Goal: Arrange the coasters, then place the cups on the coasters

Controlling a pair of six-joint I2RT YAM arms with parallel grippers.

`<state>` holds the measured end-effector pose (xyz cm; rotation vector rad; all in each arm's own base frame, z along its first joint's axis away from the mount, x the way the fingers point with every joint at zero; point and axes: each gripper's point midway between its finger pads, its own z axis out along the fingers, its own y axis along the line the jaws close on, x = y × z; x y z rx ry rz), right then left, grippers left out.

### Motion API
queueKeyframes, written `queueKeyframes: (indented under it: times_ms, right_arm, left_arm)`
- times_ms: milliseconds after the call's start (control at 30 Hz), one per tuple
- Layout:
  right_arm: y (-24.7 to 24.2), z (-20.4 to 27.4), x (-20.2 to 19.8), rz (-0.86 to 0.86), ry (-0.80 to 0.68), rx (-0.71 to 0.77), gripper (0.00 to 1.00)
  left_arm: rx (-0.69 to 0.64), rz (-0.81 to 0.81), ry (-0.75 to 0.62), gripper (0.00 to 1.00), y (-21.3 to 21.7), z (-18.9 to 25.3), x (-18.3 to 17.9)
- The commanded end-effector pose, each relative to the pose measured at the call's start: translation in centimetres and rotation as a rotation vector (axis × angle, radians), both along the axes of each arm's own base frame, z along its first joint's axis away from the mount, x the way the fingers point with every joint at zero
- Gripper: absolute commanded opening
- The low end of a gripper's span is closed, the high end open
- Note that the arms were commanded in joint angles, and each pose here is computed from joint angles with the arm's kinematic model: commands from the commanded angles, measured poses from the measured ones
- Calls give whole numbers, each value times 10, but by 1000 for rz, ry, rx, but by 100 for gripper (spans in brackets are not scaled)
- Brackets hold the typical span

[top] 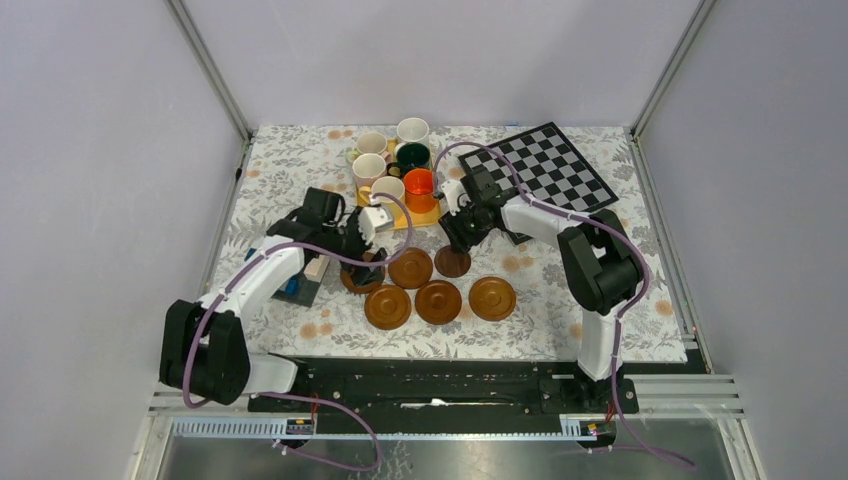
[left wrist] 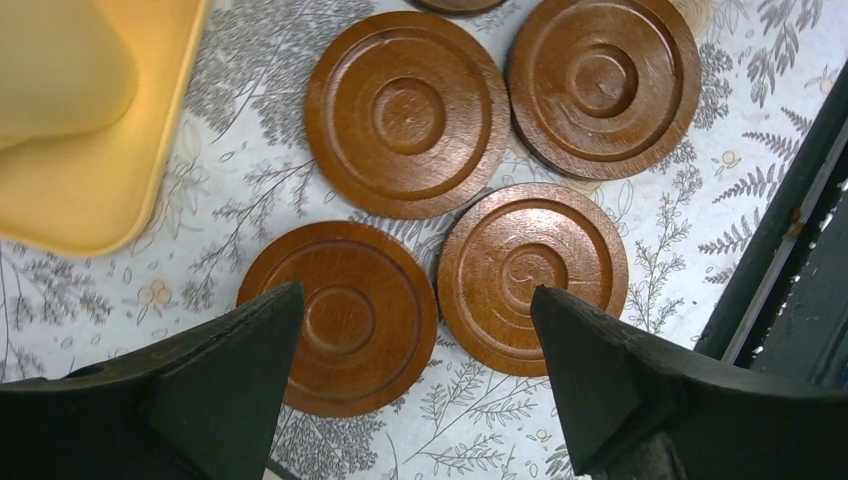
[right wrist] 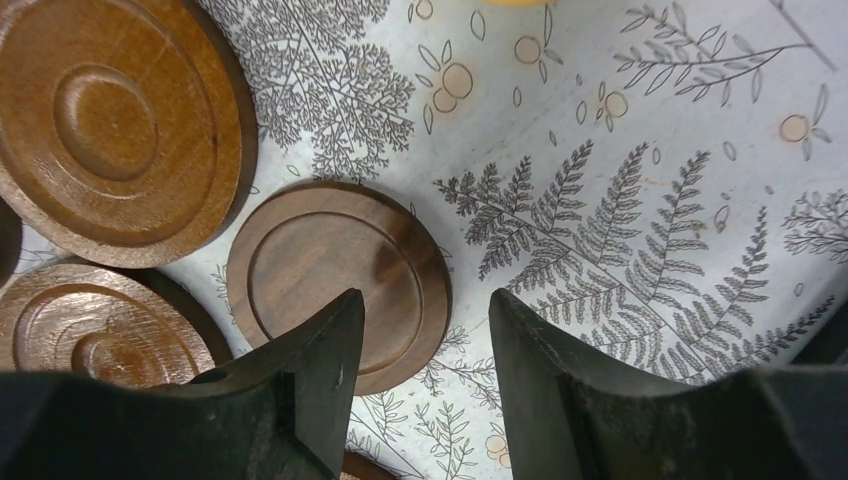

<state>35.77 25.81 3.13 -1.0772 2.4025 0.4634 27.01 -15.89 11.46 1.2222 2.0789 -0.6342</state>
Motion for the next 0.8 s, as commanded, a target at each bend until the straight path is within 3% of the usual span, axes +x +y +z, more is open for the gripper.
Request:
queueKeyframes:
  times_ms: [0, 233, 767]
  right_arm:
    - [-1, -5, 5, 17, -50, -34, 56]
    - [-19, -18, 2, 30, -61, -120, 49]
    - [-66, -23, 7, -44, -83, -212, 46]
  left_arm:
    - [27, -95, -137, 92, -16, 3, 9]
    - [127, -151, -207, 82, -36, -14, 17]
    - [242, -145, -240, 80, -49, -39, 38]
